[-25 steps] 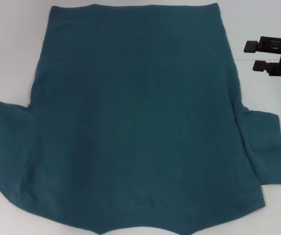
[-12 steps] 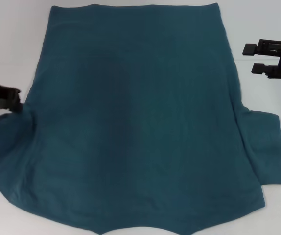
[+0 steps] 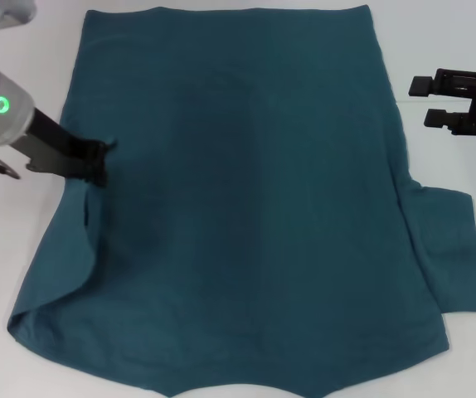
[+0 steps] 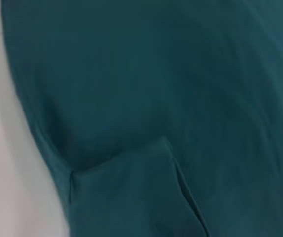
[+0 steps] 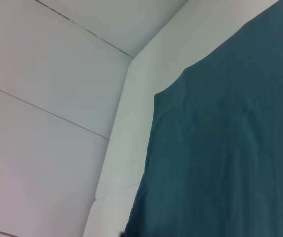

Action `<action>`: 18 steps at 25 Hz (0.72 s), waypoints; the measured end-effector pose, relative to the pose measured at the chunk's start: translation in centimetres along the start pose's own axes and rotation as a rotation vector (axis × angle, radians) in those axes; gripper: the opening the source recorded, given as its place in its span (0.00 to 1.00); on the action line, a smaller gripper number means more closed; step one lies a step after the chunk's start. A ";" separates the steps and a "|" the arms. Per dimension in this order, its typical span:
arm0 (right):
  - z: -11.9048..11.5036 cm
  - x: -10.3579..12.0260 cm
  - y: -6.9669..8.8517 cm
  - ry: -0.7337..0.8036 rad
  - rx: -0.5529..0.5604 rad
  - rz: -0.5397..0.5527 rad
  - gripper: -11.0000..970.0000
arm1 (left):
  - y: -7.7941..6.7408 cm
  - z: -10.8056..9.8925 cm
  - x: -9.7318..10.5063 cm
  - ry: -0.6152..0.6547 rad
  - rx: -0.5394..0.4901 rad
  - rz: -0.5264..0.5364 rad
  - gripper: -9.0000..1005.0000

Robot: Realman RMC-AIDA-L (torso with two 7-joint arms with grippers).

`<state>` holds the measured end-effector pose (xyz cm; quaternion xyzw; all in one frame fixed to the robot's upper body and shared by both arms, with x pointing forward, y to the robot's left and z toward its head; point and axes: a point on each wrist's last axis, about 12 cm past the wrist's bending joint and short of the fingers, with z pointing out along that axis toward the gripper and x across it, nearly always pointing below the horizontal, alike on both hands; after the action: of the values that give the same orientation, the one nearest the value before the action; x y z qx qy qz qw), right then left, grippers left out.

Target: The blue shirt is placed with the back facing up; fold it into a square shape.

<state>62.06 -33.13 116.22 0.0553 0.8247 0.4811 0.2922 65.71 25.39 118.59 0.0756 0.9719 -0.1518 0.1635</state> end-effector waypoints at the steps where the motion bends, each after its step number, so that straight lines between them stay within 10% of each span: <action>1: 0.0 0.0 0.0 0.001 0.000 0.001 0.85 | -0.2 0.4 -0.1 -0.004 0.002 -0.003 0.01; 10: 0.3 0.4 0.0 0.032 0.006 -0.028 0.85 | -1.1 1.5 -0.2 -0.048 0.091 0.027 0.02; 18: 0.3 0.3 0.1 0.046 0.014 -0.087 0.85 | -0.9 0.8 1.5 -0.084 0.190 0.201 0.27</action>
<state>61.91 -32.78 116.03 0.0104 0.8361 0.4634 0.2935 64.36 24.44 117.61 0.1811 0.9330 -0.2289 0.2103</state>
